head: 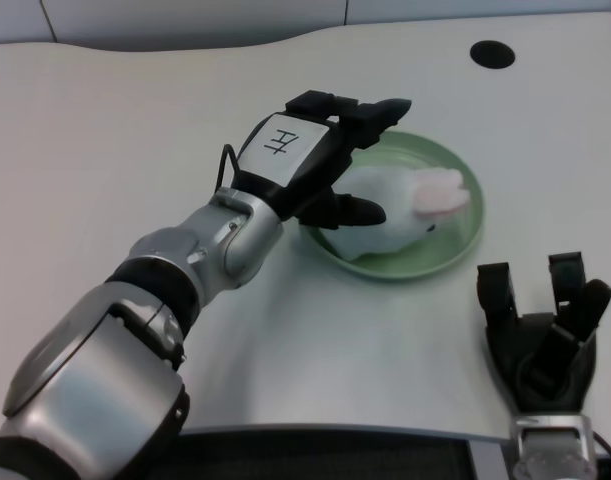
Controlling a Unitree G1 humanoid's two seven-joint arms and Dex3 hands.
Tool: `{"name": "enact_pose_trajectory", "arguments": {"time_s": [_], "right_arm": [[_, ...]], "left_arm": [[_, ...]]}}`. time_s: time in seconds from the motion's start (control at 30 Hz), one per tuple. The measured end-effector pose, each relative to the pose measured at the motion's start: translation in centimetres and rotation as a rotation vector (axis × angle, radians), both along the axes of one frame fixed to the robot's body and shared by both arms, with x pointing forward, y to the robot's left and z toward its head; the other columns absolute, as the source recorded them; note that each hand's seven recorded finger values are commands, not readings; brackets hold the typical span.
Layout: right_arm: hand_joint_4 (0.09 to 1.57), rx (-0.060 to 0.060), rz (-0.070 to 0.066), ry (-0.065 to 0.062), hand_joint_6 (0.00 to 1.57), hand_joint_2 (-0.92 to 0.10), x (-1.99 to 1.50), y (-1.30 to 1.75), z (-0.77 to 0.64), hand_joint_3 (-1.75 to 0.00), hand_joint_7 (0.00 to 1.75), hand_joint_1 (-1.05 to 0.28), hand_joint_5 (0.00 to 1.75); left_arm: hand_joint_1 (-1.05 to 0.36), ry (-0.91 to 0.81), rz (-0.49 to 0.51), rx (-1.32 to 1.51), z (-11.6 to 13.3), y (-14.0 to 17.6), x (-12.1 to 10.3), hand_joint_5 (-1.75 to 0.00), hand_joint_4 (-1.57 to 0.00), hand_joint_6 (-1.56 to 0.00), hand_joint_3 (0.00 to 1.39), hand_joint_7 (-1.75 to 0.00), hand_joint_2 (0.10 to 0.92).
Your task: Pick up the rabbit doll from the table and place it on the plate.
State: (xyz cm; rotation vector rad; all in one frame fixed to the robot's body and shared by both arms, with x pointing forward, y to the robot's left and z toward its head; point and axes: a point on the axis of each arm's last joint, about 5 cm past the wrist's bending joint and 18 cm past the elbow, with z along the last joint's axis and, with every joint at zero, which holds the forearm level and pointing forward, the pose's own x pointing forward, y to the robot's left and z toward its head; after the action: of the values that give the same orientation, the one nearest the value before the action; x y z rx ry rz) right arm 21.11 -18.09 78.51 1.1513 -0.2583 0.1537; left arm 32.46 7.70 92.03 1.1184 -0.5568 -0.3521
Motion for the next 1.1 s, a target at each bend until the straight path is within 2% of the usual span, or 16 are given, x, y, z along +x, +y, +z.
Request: {"name": "enact_pose_trajectory", "arguments": {"time_s": [0.07, 0.17, 0.23, 0.3, 0.43, 0.57, 0.63, 0.93, 1.1], "right_arm": [[0.78, 0.003, 0.005, 0.004, 0.59, -0.92, 0.04, -0.02, 0.01, -0.17, 1.71, -0.57, 1.75], [0.78, 0.015, 0.016, 0.022, 0.6, -0.92, 0.14, -0.03, 0.02, -0.14, 1.71, -0.57, 1.75], [0.77, 0.016, 0.025, 0.032, 0.6, -0.92, 0.21, -0.1, 0.04, -0.16, 1.71, -0.58, 1.75], [0.77, 0.012, 0.033, 0.038, 0.6, -0.92, 0.22, -0.16, 0.05, -0.17, 1.71, -0.58, 1.75], [0.79, 0.025, 0.051, 0.063, 0.63, -0.92, 0.38, -0.21, 0.09, -0.14, 1.69, -0.57, 1.75], [0.8, 0.01, 0.062, 0.09, 0.64, -0.92, 0.55, -0.42, 0.2, -0.11, 1.69, -0.57, 1.75], [0.81, 0.005, 0.066, 0.099, 0.65, -0.92, 0.6, -0.46, 0.24, -0.11, 1.69, -0.57, 1.75], [0.81, 0.003, 0.069, 0.102, 0.65, -0.92, 0.63, -0.47, 0.26, -0.11, 1.68, -0.57, 1.75], [0.81, 0.011, 0.077, 0.106, 0.67, -0.92, 0.65, -0.5, 0.26, -0.1, 1.64, -0.56, 1.75]], "left_arm": [[-0.91, 0.114, 0.002, -0.148, 0.2, 0.1, -0.1, -0.18, -0.19, -0.26, 0.28, 0.0, 0.921], [-0.92, 0.294, -0.013, -0.455, 0.3, 1.2, -0.2, -0.17, -0.2, -0.25, 0.28, 0.0, 0.921], [-0.87, 0.36, -0.011, -0.577, 0.3, 2.1, -0.1, -0.16, -0.2, -0.26, 0.25, 0.0, 0.921], [-0.86, 0.399, -0.007, -0.634, 0.0, 2.9, -0.2, -0.15, -0.2, -0.26, 0.24, -0.01, 0.921], [-0.89, 0.518, -0.038, -0.905, -0.4, 4.7, -0.2, -0.14, -0.25, -0.26, 0.22, 0.0, 0.921], [-0.93, 0.574, -0.072, -1.074, -1.1, 6.4, -0.5, -0.12, -0.24, -0.24, 0.22, 0.0, 0.921], [-0.94, 0.598, -0.077, -1.105, -1.6, 6.9, -0.8, -0.11, -0.24, -0.24, 0.22, 0.0, 0.921], [-0.94, 0.608, -0.091, -1.126, -1.7, 7.2, -0.9, -0.1, -0.25, -0.23, 0.22, 0.0, 0.921], [-0.94, 0.609, -0.105, -1.161, -1.9, 7.5, -1.0, -0.1, -0.27, -0.25, 0.22, -0.01, 0.921]]}}
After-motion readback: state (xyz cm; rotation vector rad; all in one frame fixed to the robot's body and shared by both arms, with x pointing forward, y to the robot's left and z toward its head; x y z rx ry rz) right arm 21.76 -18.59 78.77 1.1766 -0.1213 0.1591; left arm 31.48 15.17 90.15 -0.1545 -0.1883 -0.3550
